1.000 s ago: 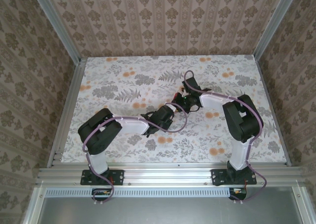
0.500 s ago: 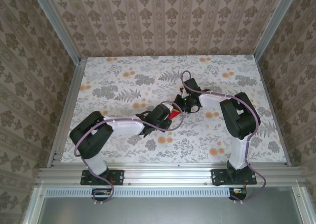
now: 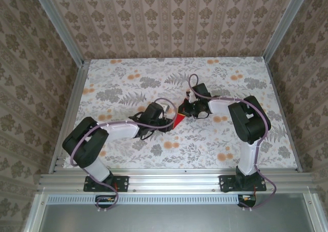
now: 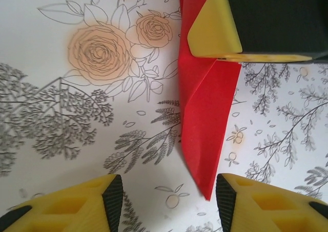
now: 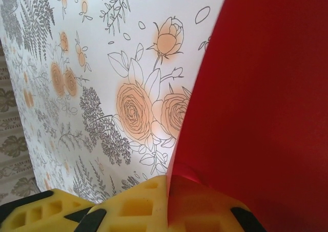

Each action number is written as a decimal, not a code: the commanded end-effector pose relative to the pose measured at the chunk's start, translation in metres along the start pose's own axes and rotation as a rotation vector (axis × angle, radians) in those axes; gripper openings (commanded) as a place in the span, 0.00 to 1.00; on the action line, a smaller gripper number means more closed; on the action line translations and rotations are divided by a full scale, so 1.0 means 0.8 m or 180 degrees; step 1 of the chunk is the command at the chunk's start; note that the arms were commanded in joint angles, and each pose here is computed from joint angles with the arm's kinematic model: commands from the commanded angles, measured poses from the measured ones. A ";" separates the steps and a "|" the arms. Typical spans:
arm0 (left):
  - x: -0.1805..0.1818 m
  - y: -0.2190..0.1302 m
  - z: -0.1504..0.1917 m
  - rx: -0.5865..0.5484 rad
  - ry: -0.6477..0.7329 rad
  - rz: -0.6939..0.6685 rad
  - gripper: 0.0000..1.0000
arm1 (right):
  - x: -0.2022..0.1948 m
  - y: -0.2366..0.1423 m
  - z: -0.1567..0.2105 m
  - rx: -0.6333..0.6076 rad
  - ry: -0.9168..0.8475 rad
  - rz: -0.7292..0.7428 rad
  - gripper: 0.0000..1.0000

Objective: Fold a paper plane with a square sheet of paper (pick it up from the middle)
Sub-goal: Fold the wing for the fifth time at the center of the table.

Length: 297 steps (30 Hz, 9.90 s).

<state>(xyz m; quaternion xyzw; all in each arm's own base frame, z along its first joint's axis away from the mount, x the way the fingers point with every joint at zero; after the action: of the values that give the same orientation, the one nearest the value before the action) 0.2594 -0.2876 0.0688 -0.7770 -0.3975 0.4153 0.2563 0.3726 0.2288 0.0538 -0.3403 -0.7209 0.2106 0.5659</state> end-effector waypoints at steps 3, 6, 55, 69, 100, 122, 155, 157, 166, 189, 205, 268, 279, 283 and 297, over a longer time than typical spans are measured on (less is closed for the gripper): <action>-0.008 0.019 0.007 0.0149 -0.0191 0.0211 0.49 | 0.014 -0.010 -0.009 -0.0098 -0.0070 -0.0173 0.03; -0.004 0.026 0.009 0.0179 -0.0197 0.0161 0.46 | 0.014 -0.011 -0.010 -0.0103 -0.0061 -0.0184 0.03; 0.005 0.044 0.015 0.0212 0.0432 -0.0761 0.05 | -0.019 -0.023 0.016 -0.0021 -0.0051 0.0078 0.03; -0.006 0.044 0.016 0.0252 0.0450 -0.0694 0.10 | -0.027 -0.019 0.020 -0.0021 0.0003 0.0150 0.05; -0.012 0.041 -0.025 0.0576 -0.0992 0.0908 0.24 | -0.002 -0.006 0.025 0.0360 -0.0390 -0.0595 0.07; -0.013 0.048 -0.024 0.0628 -0.1189 0.0834 0.20 | -0.035 0.003 0.025 0.0372 -0.0266 -0.0086 0.27; -0.022 0.057 -0.020 0.0681 -0.1117 0.0758 0.19 | -0.071 0.005 0.032 0.0472 -0.0097 0.0487 0.23; -0.022 0.052 -0.023 0.0628 -0.1107 0.0741 0.19 | -0.071 0.005 0.031 0.0470 -0.0096 0.0490 0.23; -0.029 0.024 -0.010 0.0459 -0.0687 0.0398 0.30 | -0.071 0.005 0.030 0.0463 -0.0074 0.0506 0.23; -0.057 0.024 0.004 0.0260 0.0464 -0.1054 0.39 | -0.074 0.009 0.032 0.0484 -0.0040 0.0505 0.23; -0.056 0.040 0.006 0.0191 0.0797 -0.1502 0.28 | -0.076 0.011 0.033 0.0496 -0.0016 0.0491 0.23; -0.034 0.057 -0.018 0.0525 -0.1194 0.0700 0.14 | -0.085 0.013 0.034 0.0540 -0.0060 0.0609 0.16; -0.040 0.052 -0.019 0.0554 -0.1110 0.0712 0.15 | -0.087 0.013 0.036 0.0555 -0.0051 0.0633 0.16; -0.046 0.052 -0.019 0.0590 -0.0991 0.0648 0.15 | -0.086 0.013 0.036 0.0559 -0.0053 0.0630 0.16; -0.037 0.063 -0.004 0.0699 -0.0845 0.0298 0.15 | -0.087 0.013 0.036 0.0562 -0.0040 0.0635 0.16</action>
<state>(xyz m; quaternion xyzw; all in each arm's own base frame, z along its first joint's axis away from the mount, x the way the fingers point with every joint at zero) 0.2734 -0.3434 0.0570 -0.7063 -0.3325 0.5757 0.2433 0.3602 0.2130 0.0345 -0.2959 -0.7126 0.2716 0.5752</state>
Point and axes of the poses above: each hand's point on the last joint's axis, 136 mm out from that joint toward the fingers, its own y axis out along the fingers, its own x axis along the line the jaws close on, z = x × y, the point moved 3 cm from there along -y, back along the fingers, and after that the axes turned 10 degrees about -y, right-handed, at the moved point
